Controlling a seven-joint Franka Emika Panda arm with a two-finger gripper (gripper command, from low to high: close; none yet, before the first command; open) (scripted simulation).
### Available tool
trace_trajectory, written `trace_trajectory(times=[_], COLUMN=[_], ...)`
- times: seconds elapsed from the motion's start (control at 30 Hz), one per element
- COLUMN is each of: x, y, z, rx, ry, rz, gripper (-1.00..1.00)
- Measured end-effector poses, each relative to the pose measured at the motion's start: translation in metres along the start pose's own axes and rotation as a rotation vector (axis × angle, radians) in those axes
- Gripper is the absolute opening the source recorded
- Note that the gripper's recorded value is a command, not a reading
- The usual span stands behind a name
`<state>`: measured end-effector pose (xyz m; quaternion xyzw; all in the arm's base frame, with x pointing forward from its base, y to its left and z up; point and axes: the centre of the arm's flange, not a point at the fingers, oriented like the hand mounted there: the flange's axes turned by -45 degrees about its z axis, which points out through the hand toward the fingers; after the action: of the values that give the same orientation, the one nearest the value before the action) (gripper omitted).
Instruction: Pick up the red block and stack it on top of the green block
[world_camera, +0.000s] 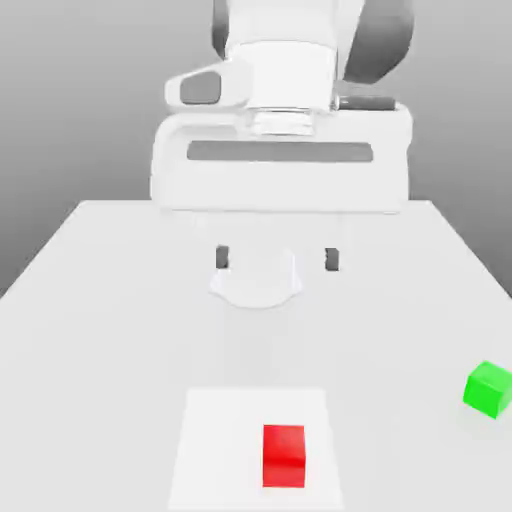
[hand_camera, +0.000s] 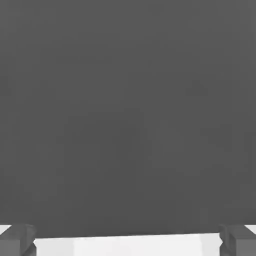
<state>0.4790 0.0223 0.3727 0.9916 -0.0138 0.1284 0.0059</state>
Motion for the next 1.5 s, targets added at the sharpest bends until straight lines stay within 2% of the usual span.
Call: trace_trajectory(times=[0.27, 0.43, 0.47, 0.7, 0.87, 1.07, 1.27, 1.43, 1.47, 1.5], x=[-0.066, -0.086, -0.089, -0.088, -0.075, -0.098, -0.183, -0.21, -0.214, -0.214], y=[-0.011, -0.012, -0.012, -0.012, -0.012, -0.145, -0.292, -0.313, -0.313, -0.313], z=[0.141, 0.202, 0.209, 0.209, 0.159, 0.126, 0.084, 0.119, 0.131, 0.131], rx=[0.007, 0.008, 0.008, 0.008, 0.008, 0.043, 0.077, 0.079, 0.08, 0.08], ry=[-0.236, -0.257, -0.257, -0.257, -0.257, -0.257, -0.25, -0.247, -0.247, -0.247], rz=[0.002, 0.003, 0.003, 0.003, 0.003, -0.221, -0.512, -0.548, -0.549, -0.549], gripper=[0.0, 0.0, -1.0, -1.0, -1.0, -1.0, -1.0, -1.0, 1.0, 1.0])
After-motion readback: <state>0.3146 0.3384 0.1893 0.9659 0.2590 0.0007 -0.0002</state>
